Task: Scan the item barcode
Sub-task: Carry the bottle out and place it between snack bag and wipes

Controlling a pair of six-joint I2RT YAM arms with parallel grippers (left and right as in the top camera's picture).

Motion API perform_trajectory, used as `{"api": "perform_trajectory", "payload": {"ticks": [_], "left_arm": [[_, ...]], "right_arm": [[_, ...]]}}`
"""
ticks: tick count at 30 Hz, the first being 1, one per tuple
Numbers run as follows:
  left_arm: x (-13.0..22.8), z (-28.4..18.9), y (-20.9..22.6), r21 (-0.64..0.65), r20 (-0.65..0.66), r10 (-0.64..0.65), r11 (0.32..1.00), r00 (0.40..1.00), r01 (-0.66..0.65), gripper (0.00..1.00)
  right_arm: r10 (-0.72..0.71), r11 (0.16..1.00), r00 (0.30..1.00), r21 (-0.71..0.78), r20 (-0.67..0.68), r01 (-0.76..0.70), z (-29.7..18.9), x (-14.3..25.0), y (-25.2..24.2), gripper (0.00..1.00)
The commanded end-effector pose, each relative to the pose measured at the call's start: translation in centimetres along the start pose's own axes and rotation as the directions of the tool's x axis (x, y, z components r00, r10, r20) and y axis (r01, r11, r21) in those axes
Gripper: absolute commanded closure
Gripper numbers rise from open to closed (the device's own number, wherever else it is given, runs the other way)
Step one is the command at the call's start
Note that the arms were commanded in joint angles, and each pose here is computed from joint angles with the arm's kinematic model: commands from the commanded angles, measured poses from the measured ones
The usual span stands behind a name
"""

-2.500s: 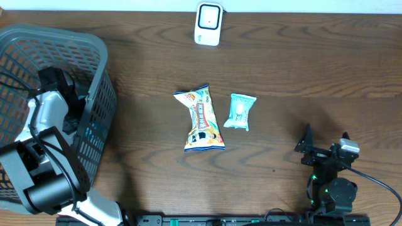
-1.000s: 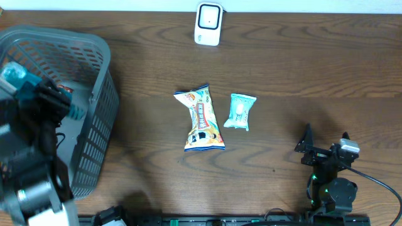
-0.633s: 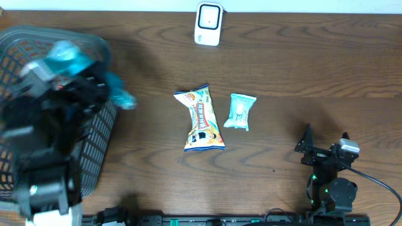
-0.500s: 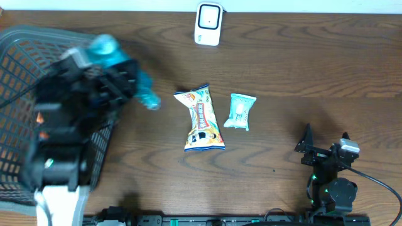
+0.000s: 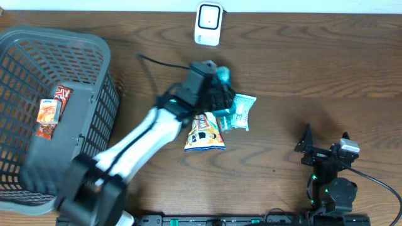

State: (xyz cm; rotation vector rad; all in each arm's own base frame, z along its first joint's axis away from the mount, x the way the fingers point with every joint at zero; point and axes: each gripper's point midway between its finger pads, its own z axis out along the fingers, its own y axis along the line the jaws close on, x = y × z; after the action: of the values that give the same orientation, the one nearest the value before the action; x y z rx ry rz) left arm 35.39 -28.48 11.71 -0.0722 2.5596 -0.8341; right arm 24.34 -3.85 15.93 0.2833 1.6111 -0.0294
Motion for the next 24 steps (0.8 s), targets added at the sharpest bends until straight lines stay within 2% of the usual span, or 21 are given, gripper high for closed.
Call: {"api": "perform_trajectory", "payload": {"ticks": [1, 7, 11, 14, 15, 18, 21, 24], "left_arm": [[0.6, 2.7, 1.6, -0.064, -0.003, -0.06, 0.996, 0.998, 0.06, 0.55], [2.7, 5.5, 4.3, -0.137, -0.067, -0.098, 0.987, 0.993, 0.089, 0.54], [3.0, 6.0, 5.9, -0.204, -0.059, -0.103, 0.975, 0.993, 0.089, 0.52], [3.3, 5.6, 7.3, -0.27, -0.054, -0.107, 0.959, 0.993, 0.089, 0.44], [3.5, 5.5, 7.5, -0.28, -0.059, -0.117, 0.955, 0.991, 0.096, 0.39], [3.9, 5.5, 7.2, -0.266, -0.081, -0.125, 0.959, 0.989, 0.099, 0.27], [3.4, 4.9, 6.4, -0.244, -0.076, -0.102, 0.966, 0.992, 0.081, 0.02], [1.9, 2.4, 4.3, -0.196, -0.046, -0.04, 0.98, 0.998, 0.031, 0.02]], "right_arm": [[-0.015, 1.0, 1.0, -0.002, -0.002, 0.015, 0.0, 0.1, 0.0, 0.01], [-0.015, 1.0, 1.0, -0.002, -0.002, 0.015, 0.0, 0.1, 0.0, 0.01], [-0.015, 1.0, 1.0, -0.002, -0.002, 0.015, 0.0, 0.1, 0.0, 0.01], [-0.015, 1.0, 1.0, -0.002, -0.002, 0.015, 0.0, 0.1, 0.0, 0.01], [-0.015, 1.0, 1.0, -0.002, -0.002, 0.015, 0.0, 0.1, 0.0, 0.01], [-0.015, 1.0, 1.0, -0.002, -0.002, 0.015, 0.0, 0.1, 0.0, 0.01], [-0.015, 1.0, 1.0, -0.002, -0.002, 0.015, 0.0, 0.1, 0.0, 0.01], [-0.015, 1.0, 1.0, -0.002, -0.002, 0.015, 0.0, 0.1, 0.0, 0.01]]}}
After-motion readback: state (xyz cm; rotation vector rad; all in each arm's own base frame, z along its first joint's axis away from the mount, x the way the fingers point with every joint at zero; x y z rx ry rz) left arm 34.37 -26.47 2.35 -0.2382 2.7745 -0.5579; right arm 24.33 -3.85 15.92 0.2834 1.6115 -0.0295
